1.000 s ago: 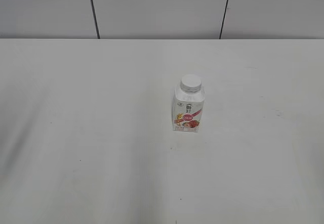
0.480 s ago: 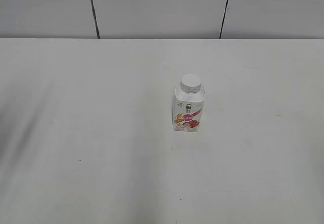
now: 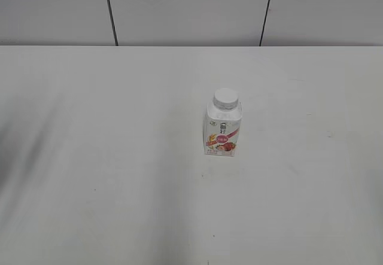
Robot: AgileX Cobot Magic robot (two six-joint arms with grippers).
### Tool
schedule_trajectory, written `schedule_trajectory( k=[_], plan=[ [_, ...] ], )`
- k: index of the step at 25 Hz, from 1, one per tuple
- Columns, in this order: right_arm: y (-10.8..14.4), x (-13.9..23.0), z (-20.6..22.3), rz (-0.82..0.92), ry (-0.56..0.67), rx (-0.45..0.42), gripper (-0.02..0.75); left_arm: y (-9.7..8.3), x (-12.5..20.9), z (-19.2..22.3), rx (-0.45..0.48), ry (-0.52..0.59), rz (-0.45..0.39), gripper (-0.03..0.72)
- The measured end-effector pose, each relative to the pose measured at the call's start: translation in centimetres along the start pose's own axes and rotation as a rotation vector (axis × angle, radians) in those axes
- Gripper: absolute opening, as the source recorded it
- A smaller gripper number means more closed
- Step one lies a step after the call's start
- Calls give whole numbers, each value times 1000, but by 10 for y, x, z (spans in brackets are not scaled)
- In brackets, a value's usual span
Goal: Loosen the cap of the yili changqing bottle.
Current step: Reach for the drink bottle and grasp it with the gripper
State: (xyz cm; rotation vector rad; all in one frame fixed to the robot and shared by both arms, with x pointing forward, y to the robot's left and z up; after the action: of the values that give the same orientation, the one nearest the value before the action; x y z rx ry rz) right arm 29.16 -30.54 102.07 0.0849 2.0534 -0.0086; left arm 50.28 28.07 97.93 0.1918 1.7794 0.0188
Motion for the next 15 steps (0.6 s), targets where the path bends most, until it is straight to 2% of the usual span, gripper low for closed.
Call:
schedule_trajectory(
  k=[15],
  plan=[
    [0,0,0,0,0,0,510,-3,19,23,9,20,-10,478]
  ],
)
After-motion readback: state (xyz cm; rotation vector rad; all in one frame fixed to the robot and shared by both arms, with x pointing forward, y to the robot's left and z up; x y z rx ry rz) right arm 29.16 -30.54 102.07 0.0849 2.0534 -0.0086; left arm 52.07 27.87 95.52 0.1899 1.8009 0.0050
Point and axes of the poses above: a point on each arm's last joint axis where the gripper is mounted, z pointing out along that axis toward the gripper, y along the wrist's bending axis when the last joint is at zero, x = y × z, the point moved 7 cm from there along z, pointing out along that axis toward the gripper, and after that the axes turned 6 degrees about z, right-handed, at the moved point
